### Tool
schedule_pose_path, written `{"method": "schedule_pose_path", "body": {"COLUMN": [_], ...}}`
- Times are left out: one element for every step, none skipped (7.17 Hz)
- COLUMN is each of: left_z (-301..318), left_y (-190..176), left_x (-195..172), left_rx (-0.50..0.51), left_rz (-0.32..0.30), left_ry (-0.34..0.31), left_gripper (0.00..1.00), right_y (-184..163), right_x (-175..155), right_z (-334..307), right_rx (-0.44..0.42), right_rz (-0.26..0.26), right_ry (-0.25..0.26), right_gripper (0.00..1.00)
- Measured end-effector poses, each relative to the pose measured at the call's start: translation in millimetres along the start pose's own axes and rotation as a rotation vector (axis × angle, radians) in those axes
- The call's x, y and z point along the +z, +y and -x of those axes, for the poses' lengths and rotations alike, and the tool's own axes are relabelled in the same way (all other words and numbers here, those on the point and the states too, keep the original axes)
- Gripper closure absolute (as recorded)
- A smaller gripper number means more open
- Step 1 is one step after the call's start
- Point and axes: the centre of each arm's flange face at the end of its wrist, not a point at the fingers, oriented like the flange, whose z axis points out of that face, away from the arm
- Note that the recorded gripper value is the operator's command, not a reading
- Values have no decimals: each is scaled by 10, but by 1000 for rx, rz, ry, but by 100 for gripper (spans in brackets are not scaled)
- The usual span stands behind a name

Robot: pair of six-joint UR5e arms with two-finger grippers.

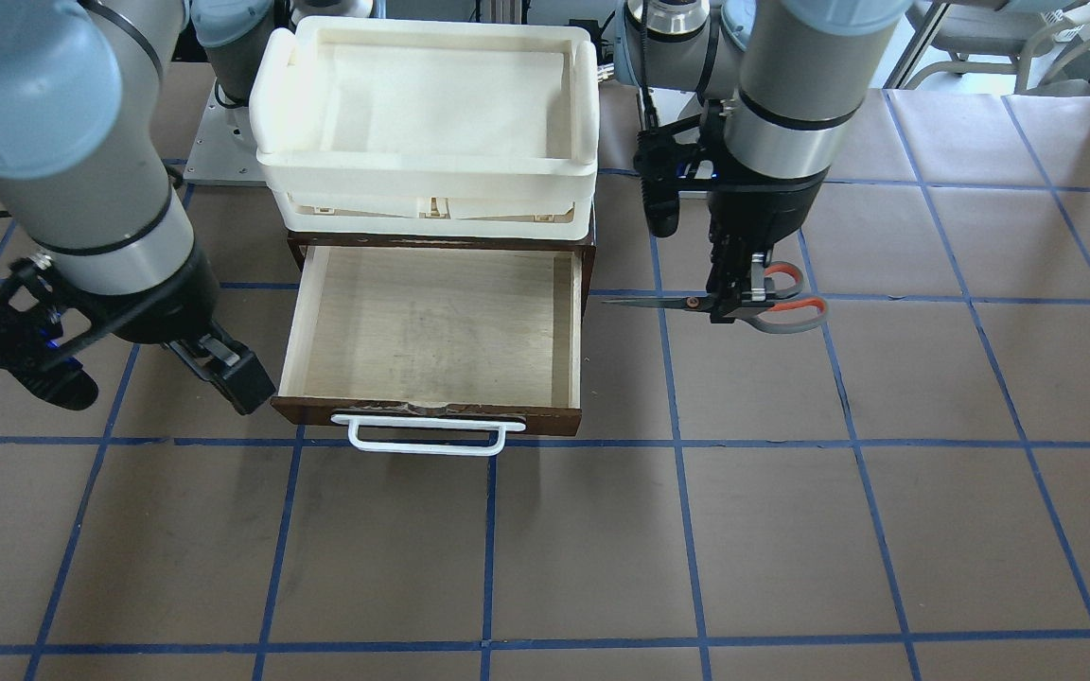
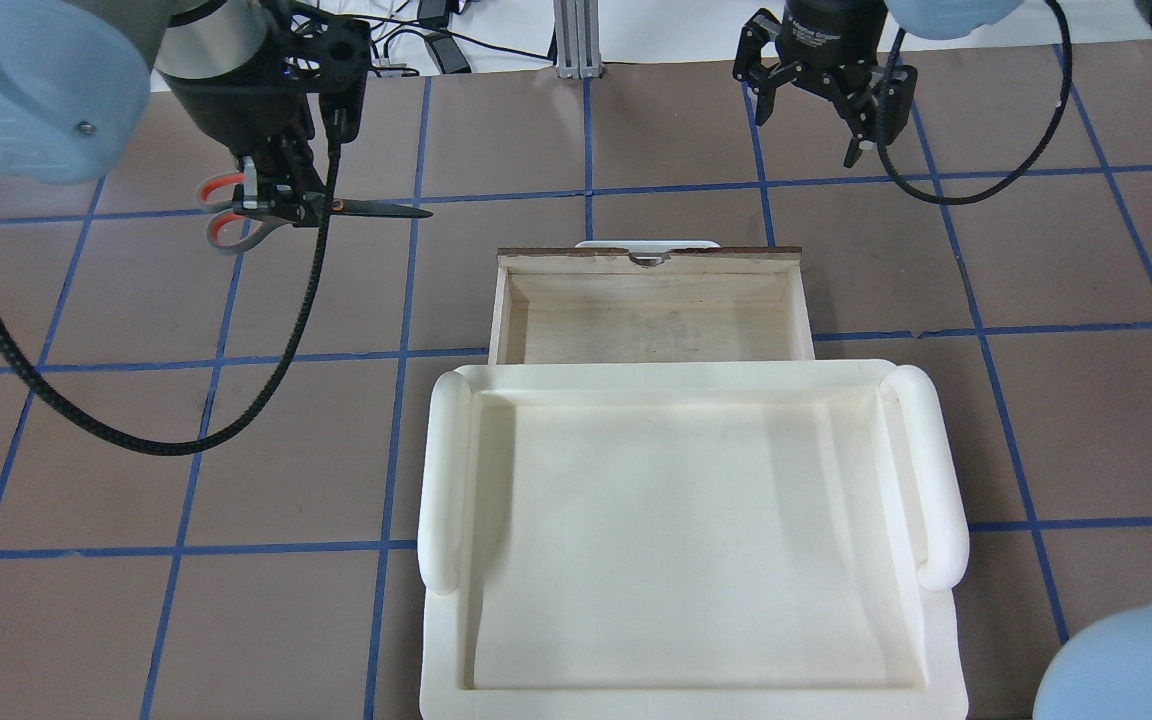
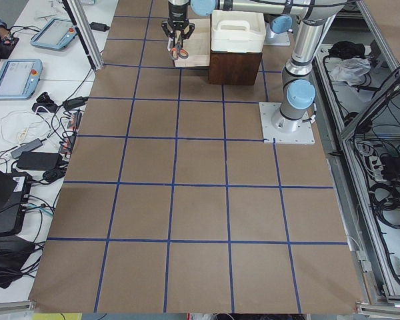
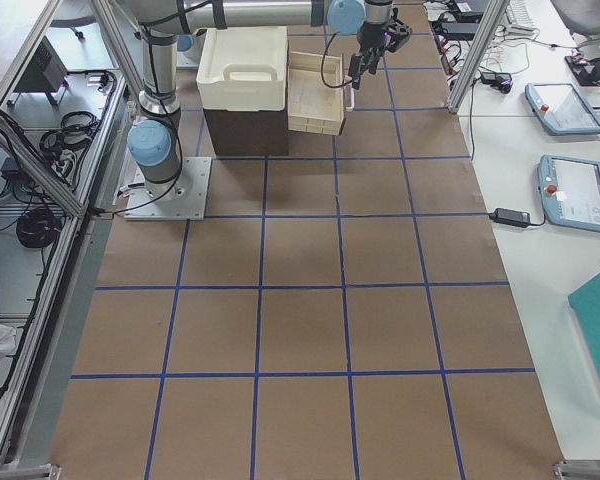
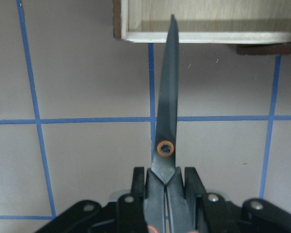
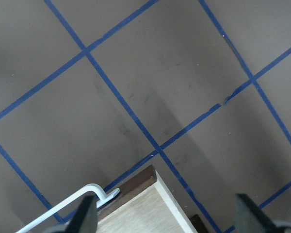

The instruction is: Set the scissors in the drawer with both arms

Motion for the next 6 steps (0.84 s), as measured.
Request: {"method": "schedule_pose_path", "body": {"left_z": [-49,-88,-89,-57,-37,-46], "left_y": [-285,-512,-684,-803,-969,-1157], "left_x": [67,116,170,185,149,167], "left_rx": [-15,-30,-32,-29,-19,-24], "left_rz": [0,-2,-6,-12,-24,-31], "left_ry": [6,6,6,1,-12,-13], "left_gripper": [100,100,100,100,100,100], "right_y": [-65,-117,-130,-115,-102,-110], "right_x": [-106,-153,-160,-135,-117,-138], "right_z": [-188,-311,-383,-422,-465,-531], "right_rx": [-37,-62,-121,-181,-219,-247], "right_rz": [-6,-6,-3,4,8,7], "right_ry": [-4,-7,-8,-6,-4,-5], "right_gripper": [0,0,0,0,0,0]}}
